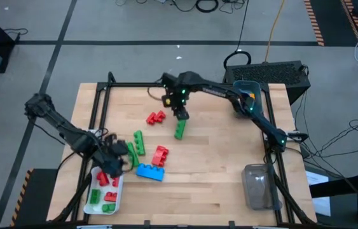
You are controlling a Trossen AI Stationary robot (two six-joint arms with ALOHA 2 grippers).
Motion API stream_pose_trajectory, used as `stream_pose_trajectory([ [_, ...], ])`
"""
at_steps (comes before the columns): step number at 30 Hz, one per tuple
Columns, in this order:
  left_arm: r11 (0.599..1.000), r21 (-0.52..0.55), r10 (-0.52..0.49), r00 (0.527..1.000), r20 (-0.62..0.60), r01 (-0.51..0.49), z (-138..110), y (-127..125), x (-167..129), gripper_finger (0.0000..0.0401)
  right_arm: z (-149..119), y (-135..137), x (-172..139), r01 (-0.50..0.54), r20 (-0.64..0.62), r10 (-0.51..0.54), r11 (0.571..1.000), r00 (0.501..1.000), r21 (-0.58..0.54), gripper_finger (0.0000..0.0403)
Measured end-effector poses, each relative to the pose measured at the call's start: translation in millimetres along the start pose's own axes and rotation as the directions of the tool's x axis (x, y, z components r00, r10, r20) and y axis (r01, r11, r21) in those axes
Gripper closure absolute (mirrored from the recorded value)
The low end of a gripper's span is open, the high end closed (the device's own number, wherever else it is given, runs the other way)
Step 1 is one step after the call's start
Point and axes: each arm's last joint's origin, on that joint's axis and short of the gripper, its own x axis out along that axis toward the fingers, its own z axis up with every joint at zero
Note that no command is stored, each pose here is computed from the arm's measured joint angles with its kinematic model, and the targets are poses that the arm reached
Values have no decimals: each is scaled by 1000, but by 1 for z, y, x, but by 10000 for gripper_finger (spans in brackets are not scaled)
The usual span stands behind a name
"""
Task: Sort blocks by size
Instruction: Put the two stud red game piece into the white bin
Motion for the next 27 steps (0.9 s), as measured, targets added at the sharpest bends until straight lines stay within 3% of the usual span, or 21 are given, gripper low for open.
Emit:
stream_pose_trajectory([
  [5, 986, -46, 162, 979, 127, -157, 19, 24, 0, 256, -3, -1, -43, 27, 82, -36, 994, 996, 104, 255],
  [12, 961, -145, 257, 952, 169, -234, 55, 59, 12, 200, -8, 4, -90, 130, 114, -157, 968, 981, 217, 255],
  [15, 961, -159, 253, 951, 175, -226, 69, 73, 18, 172, -8, 10, -95, 185, 63, -207, 951, 976, 247, 255],
  [19, 958, -192, 245, 955, 167, -212, 83, 92, 26, 146, -8, 15, -93, 185, 23, -199, 944, 980, 275, 255],
  [22, 947, -217, 268, 954, 134, -236, 89, 107, 34, 141, -9, 18, -92, 182, 1, -190, 941, 982, 286, 255],
  [27, 938, -232, 285, 954, 92, -257, 99, 128, 49, 140, -11, 16, -89, 293, -78, -283, 904, 956, 313, 255],
])
